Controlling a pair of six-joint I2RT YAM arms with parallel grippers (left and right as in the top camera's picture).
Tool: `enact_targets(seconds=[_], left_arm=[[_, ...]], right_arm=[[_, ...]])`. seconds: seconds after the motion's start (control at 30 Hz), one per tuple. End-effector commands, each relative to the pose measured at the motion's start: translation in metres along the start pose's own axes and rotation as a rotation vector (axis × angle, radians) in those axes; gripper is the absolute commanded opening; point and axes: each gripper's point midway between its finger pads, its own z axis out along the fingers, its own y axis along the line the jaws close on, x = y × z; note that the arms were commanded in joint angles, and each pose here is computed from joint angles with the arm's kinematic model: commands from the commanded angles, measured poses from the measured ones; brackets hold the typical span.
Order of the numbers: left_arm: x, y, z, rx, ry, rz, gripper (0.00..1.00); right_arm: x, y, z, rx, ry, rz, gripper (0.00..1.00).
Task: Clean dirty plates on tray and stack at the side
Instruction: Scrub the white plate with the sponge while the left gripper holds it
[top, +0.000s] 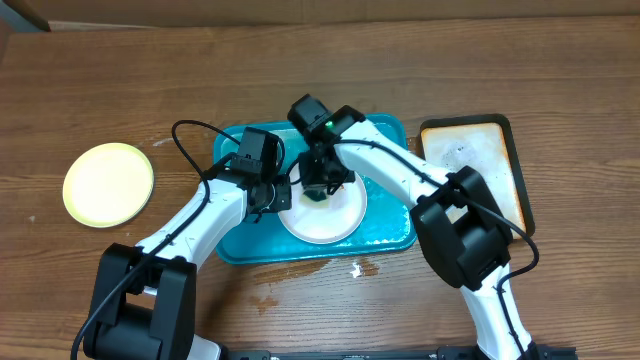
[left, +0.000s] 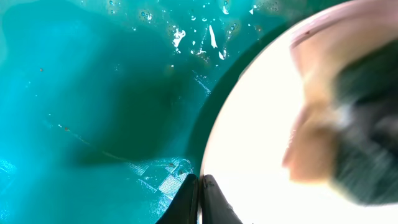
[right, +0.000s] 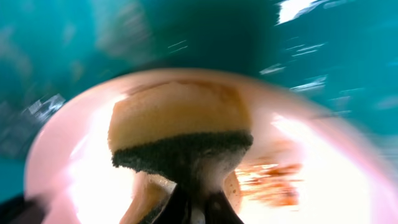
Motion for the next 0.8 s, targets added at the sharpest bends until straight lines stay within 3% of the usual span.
enact_targets(seconds=[0.0,0.23,0.37,0.5,0.63,0.73,0.77], left_arm=[[-0.009,-0.002,-0.003,-0.001,-0.019,0.008,0.04],[-0.007,-0.001,-0.003,-0.005,-0.009,-0.001,0.04],[-0.004,0.000,-0.003,-0.008,-0.001,0.000,0.04],[-0.004,-0.004,-0.003,0.016,0.005,0.004,0.04],[-0.009,-0.009,-0.003,0.041,-0.015,0.005,0.52],[-0.019,-0.021,-0.004,0.097,-0.054,0.055,0.61],[-0.023,-0.023,-0.004,0.106,-0.070,0.054,0.69]], right_arm=[[-0.021,-0.058,0.010,0.146,-0.037,0.152,0.04],[-0.025,-0.094,0.024,0.179,-0.006,0.262,0.04],[-0.025,-0.067,0.027,0.063,0.021,0.128,0.04],[-0.016,-0.053,0.029,0.059,0.030,0.097,0.04],[-0.010,-0.039,0.031,0.052,0.030,0.075,0.04],[-0.007,-0.034,0.031,0.050,0.032,0.067,0.04],[-0.006,-0.033,0.031,0.045,0.036,0.067,0.04]])
